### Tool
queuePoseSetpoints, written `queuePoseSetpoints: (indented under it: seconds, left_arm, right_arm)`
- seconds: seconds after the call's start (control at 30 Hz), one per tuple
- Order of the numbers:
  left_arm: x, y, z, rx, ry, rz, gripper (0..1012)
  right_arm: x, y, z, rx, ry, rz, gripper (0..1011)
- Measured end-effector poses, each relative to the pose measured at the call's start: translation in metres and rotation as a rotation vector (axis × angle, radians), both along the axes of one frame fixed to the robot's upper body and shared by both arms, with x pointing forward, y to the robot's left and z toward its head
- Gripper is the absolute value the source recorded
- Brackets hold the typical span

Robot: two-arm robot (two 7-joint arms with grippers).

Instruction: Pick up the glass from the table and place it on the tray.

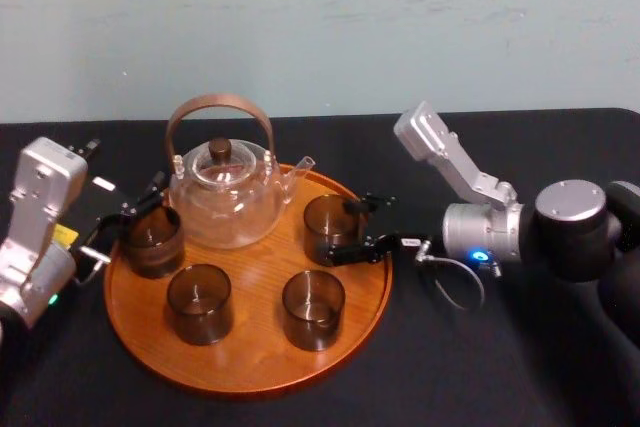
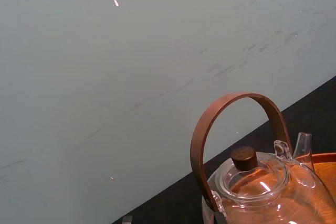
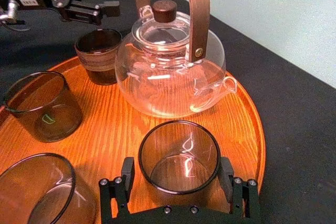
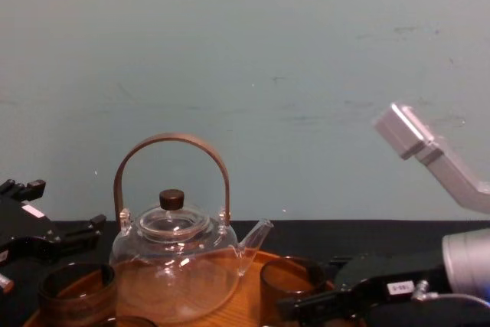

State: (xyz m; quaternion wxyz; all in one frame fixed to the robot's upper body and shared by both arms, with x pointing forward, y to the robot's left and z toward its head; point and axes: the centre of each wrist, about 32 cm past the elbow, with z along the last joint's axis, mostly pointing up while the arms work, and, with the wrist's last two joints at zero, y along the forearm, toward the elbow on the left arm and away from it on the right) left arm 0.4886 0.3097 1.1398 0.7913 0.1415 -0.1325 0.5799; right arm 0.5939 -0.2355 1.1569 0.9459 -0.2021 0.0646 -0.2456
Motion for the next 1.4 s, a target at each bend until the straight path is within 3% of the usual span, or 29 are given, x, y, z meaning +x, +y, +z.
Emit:
queuePoseSetpoints:
  seconds: [0.47,0.87,1.07,1.4]
  left_arm:
    - [0.000,0.000,0.000,0.000,0.000,0.000,1001]
    - [0.000,0.000,0.000,0.000,0.000,0.000,1001]
    - [0.000,0.000,0.000,0.000,0.000,0.000,1001]
    - [0.000,0.000,0.000,0.000,0.000,0.000,1001]
  right_arm:
    - [-0.021,-0.025,0.012,0.011,-0.031,-0.022,1003]
    - [-0.045,-0.055,0.023,0.021,-0.066,-0.076,1002]
    - [-0.061,-0.069,0.029,0.049,-0.106,-0.146,1002]
    - [-0.081,-0.072,0.026,0.106,-0.201,-0.338,1002]
